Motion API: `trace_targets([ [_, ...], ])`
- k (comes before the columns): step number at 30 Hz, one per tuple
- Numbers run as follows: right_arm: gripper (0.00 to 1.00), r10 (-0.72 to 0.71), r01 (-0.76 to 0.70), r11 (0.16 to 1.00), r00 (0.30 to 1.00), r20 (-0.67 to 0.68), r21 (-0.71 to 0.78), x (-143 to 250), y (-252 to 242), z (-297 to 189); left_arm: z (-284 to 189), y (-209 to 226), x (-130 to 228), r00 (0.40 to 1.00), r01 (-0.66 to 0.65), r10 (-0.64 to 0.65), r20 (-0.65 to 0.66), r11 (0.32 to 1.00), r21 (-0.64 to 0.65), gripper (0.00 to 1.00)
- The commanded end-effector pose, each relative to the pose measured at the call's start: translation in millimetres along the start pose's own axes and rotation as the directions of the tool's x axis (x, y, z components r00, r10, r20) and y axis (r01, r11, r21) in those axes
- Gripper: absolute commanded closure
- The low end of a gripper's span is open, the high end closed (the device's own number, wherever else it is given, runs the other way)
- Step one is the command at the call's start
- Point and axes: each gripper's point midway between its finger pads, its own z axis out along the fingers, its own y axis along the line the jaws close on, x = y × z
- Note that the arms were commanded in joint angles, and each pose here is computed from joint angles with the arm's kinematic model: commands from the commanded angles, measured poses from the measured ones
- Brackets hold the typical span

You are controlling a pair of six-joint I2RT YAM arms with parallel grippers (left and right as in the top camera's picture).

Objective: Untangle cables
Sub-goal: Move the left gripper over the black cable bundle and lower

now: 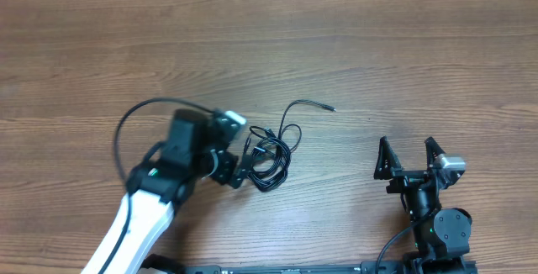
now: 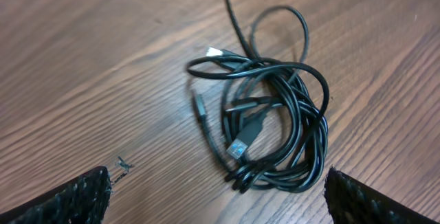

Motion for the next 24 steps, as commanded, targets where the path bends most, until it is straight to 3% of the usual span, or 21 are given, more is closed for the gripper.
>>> trace_targets([
  [1,0.0,-0.004,0.004,1.0,1.0,0.008,0.01,0.7,-2.4,0.0,16.3,-5.4,-11.1,0.996,-0.065,0.065,-0.059,0.998,-0.003,0.01],
  [8,0.0,-0.004,0.004,1.0,1.0,0.008,0.01,0.7,-2.4,0.0,34.8,-8.1,-8.6,0.99,-0.061,0.063,-0.126,0.998,0.016,0.01],
  [24,0.0,-0.004,0.004,1.0,1.0,0.008,0.01,0.7,-2.4,0.0,34.5,-10.2,-6.9,0.989,-0.059,0.062,-0.132,0.998,0.028,0.0],
])
